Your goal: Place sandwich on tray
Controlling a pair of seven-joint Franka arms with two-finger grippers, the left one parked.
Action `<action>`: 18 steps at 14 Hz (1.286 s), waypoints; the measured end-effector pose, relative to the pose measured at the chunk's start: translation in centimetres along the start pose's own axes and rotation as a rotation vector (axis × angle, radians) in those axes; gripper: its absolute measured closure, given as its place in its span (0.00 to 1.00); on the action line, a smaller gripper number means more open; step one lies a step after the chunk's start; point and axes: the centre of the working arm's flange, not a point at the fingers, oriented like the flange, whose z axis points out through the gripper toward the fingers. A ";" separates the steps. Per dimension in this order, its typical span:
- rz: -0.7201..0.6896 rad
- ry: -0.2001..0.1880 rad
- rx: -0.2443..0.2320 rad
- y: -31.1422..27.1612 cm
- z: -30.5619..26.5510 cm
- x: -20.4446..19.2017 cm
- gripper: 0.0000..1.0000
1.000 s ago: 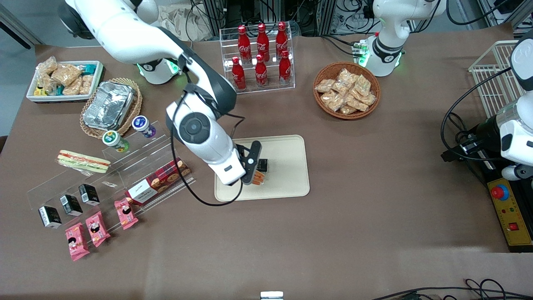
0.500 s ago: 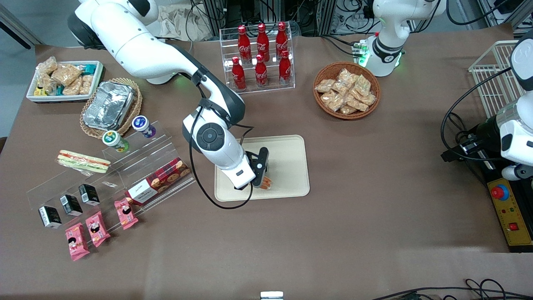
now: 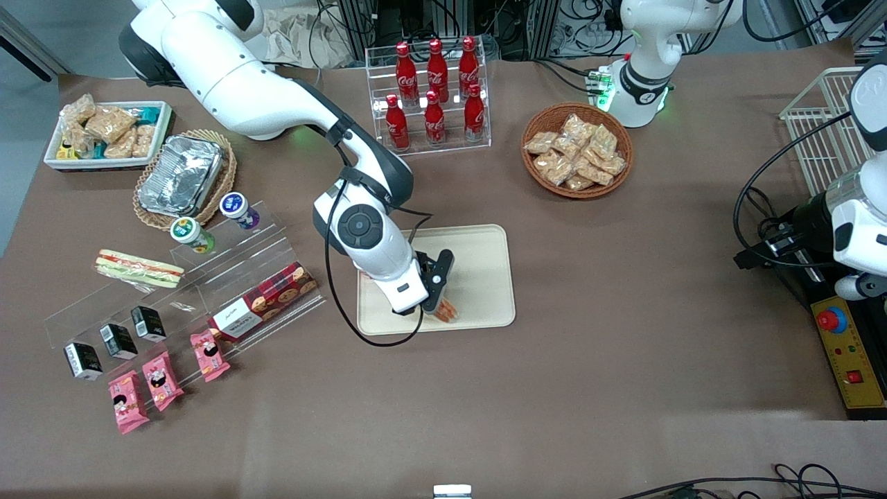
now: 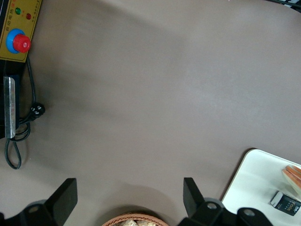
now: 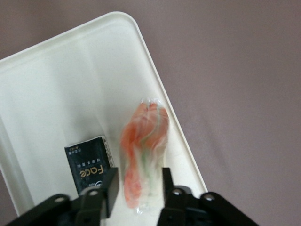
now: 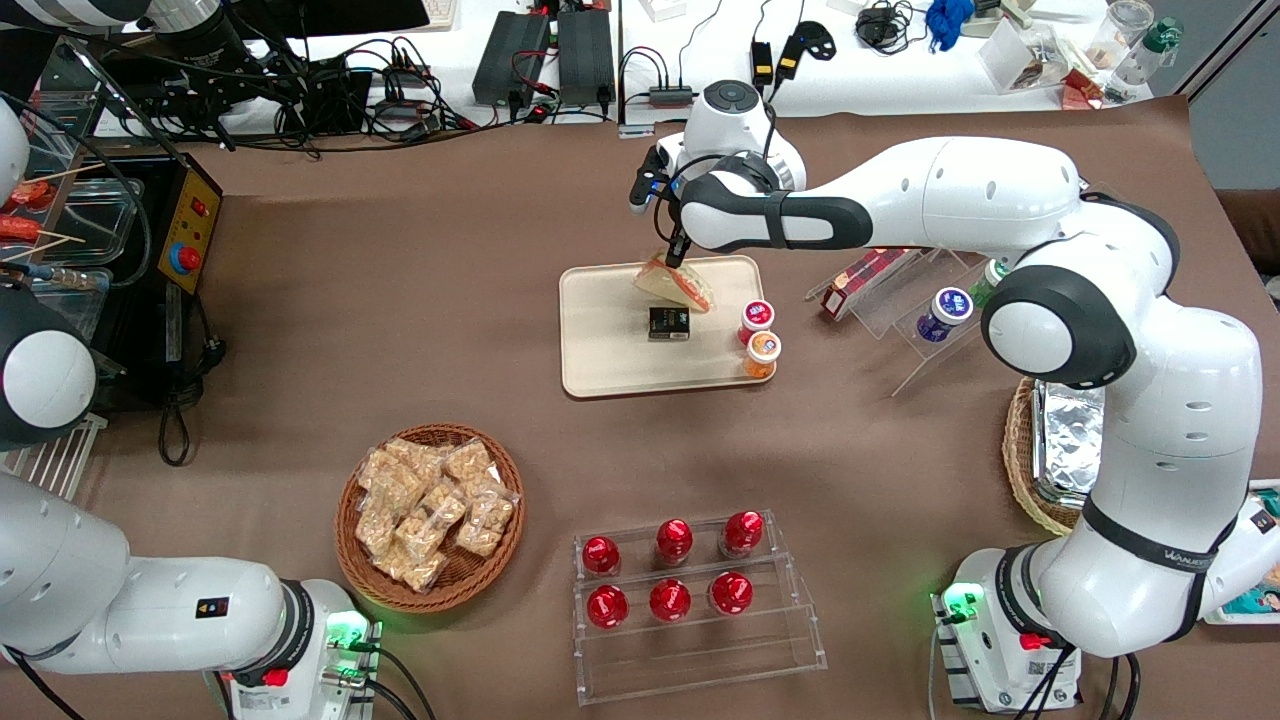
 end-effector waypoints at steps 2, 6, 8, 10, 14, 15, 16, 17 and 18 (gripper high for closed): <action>0.004 0.005 -0.006 0.2 -0.1 0.0 0.28; 0.012 0.019 -0.023 1.0 -1.2 0.0 0.00; 0.005 0.039 -0.045 1.1 -3.2 0.5 0.00; -0.006 0.055 -0.079 1.2 -6.9 0.9 0.00; 0.064 0.065 -0.159 5.0 -15.5 -2.2 0.00; 0.101 0.059 -0.168 6.1 -17.0 -3.3 0.00; 0.151 0.054 -0.175 6.9 -18.3 -4.4 0.00; 0.198 0.043 -0.176 7.3 -19.4 -5.2 0.00; 0.236 0.023 -0.171 7.4 -20.3 -5.9 0.00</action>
